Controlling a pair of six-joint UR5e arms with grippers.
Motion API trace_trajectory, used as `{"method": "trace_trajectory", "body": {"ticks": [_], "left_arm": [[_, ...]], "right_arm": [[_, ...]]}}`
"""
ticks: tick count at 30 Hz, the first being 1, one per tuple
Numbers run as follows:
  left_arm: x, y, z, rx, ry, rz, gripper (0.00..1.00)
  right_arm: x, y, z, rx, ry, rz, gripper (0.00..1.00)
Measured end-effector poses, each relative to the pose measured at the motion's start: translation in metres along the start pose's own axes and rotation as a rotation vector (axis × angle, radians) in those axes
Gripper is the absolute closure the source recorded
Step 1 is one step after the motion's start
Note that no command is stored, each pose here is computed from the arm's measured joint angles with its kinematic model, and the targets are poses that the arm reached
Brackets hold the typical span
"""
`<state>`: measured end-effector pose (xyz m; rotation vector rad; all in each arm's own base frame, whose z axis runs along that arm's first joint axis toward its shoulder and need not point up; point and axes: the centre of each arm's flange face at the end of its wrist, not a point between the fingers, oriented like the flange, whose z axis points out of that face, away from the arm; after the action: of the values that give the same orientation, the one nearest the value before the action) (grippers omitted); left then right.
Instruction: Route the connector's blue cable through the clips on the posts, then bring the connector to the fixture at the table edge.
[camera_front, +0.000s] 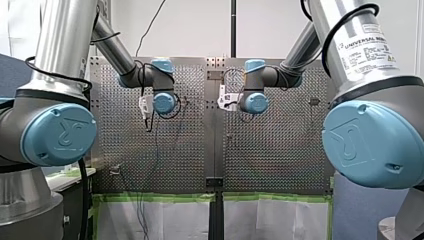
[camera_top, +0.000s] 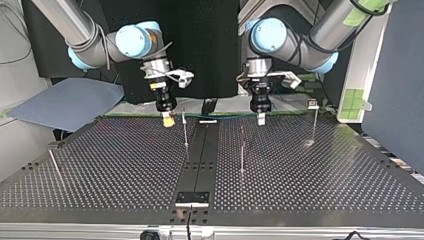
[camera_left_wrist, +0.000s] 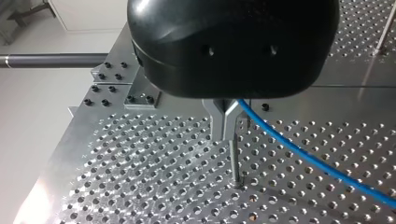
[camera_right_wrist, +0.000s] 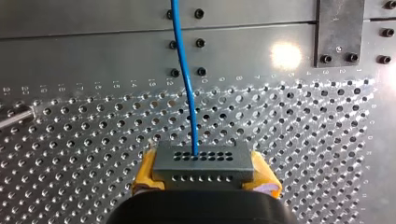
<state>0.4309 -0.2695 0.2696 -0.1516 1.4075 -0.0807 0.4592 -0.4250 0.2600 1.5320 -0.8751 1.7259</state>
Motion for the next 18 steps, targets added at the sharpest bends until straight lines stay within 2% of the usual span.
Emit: {"method": "trace_trajectory", "body": {"ticks": [6, 11, 18], "left_arm": [[-0.006, 0.001, 0.010, 0.010, -0.005, -0.001, 1.00], [-0.009, 0.005, 0.017, 0.002, -0.005, 0.002, 1.00], [0.004, 0.008, 0.026, -0.001, 0.015, 0.014, 1.00]], "right_arm": [[-0.002, 0.000, 0.009, 0.012, 0.000, 0.010, 1.00], [-0.006, -0.001, 0.012, 0.020, -0.004, 0.012, 1.00], [-0.004, -0.001, 0.015, 0.023, -0.001, 0.012, 1.00]]}}
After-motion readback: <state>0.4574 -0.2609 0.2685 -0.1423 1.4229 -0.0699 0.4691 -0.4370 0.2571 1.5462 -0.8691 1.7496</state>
